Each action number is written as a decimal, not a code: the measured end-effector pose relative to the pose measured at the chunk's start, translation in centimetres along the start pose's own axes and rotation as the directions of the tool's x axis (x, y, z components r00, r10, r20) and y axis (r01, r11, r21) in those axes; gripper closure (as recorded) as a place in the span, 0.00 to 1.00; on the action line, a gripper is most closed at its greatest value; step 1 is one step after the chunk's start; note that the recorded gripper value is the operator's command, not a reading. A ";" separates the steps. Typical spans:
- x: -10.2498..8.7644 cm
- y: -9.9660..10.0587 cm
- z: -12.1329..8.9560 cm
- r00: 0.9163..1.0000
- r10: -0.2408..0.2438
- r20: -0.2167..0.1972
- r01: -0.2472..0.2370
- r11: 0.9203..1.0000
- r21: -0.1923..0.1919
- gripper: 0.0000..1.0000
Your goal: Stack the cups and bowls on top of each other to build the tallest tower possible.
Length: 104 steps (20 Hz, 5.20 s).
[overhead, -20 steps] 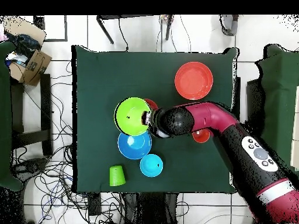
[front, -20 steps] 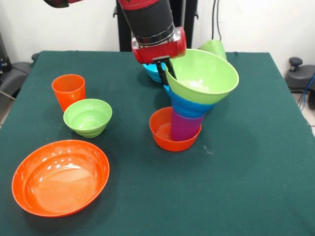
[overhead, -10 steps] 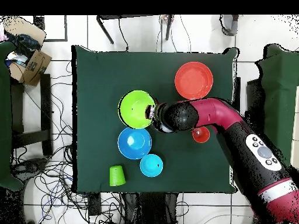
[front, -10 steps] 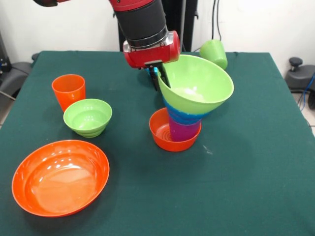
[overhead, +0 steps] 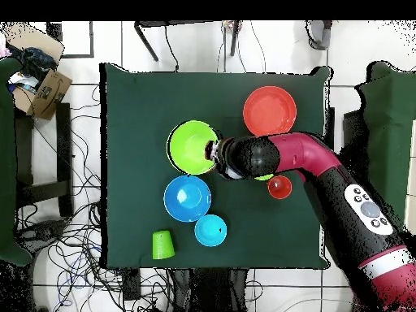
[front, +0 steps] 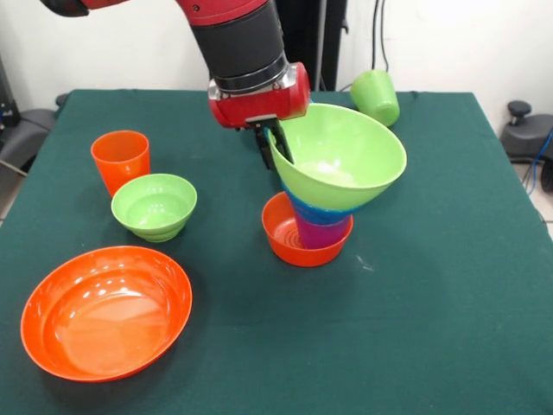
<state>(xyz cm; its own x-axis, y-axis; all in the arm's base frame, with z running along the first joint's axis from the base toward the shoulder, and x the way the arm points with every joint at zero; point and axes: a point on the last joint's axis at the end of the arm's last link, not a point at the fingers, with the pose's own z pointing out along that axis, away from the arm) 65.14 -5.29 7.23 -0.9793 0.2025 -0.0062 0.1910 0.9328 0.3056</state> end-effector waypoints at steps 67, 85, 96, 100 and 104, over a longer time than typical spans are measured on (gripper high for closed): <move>1.1 -0.5 -0.3 0.995 0.036 -0.088 -0.036 0.999 -0.002 0.00; 0.9 2.6 -10.6 0.990 0.067 -0.124 -0.066 0.998 0.019 0.00; -5.3 3.3 -16.3 0.998 0.058 0.037 -0.061 0.995 0.079 0.00; -8.2 3.1 -17.7 0.993 0.053 0.106 -0.063 0.994 0.092 0.00; -11.2 2.3 -18.8 0.984 0.067 0.162 -0.082 0.992 0.091 0.00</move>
<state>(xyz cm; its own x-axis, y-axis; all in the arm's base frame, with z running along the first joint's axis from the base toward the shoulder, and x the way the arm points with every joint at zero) 75.24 -11.04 25.86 -0.9404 0.3100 -0.1402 0.2762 0.9362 0.2173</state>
